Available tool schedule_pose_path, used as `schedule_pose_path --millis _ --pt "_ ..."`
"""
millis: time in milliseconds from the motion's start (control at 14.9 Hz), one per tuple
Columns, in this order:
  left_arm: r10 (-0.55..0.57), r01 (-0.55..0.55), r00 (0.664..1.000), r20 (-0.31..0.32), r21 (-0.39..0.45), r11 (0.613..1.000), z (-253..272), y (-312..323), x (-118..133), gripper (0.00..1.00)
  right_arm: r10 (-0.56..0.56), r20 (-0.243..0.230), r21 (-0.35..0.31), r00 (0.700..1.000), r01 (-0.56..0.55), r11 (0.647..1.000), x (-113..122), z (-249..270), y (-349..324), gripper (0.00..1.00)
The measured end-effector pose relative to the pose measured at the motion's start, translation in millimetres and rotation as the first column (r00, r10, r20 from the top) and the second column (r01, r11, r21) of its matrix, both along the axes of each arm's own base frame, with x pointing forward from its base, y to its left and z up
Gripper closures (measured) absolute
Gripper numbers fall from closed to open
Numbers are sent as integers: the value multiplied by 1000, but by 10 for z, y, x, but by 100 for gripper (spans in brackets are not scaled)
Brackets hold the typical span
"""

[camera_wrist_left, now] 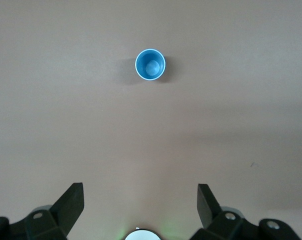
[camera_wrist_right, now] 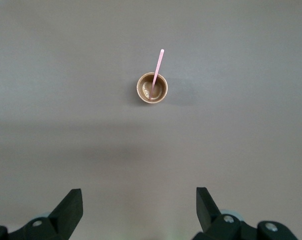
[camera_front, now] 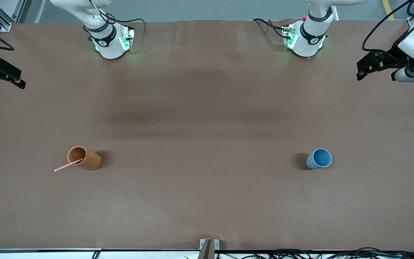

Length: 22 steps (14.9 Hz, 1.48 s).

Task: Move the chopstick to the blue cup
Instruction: 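Reach the right gripper to the orange cup while the left gripper reaches the blue cup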

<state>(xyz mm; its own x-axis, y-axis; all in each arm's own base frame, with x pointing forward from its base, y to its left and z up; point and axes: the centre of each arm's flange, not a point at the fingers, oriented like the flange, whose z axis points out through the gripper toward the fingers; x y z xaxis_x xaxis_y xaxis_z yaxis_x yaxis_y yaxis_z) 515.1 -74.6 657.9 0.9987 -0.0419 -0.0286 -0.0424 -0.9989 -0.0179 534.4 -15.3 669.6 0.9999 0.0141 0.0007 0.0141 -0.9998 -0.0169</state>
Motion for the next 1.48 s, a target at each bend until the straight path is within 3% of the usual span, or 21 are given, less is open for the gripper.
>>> schedule_pose_path --millis 872,1207,1476 --pt "47 -46 998 -41 4 999 -230 240 171 0 -4 16 -1 1000 4 1000 67 -64 -19 0" --pt "65 -65 998 -3 -7 998 -918 367 634 0 -14 40 -5 999 14 1000 480 -602 -73 0" --pt "63 -64 998 -28 -15 998 -1779 365 1014 0 -45 46 -10 998 46 999 900 -1246 -269 1"
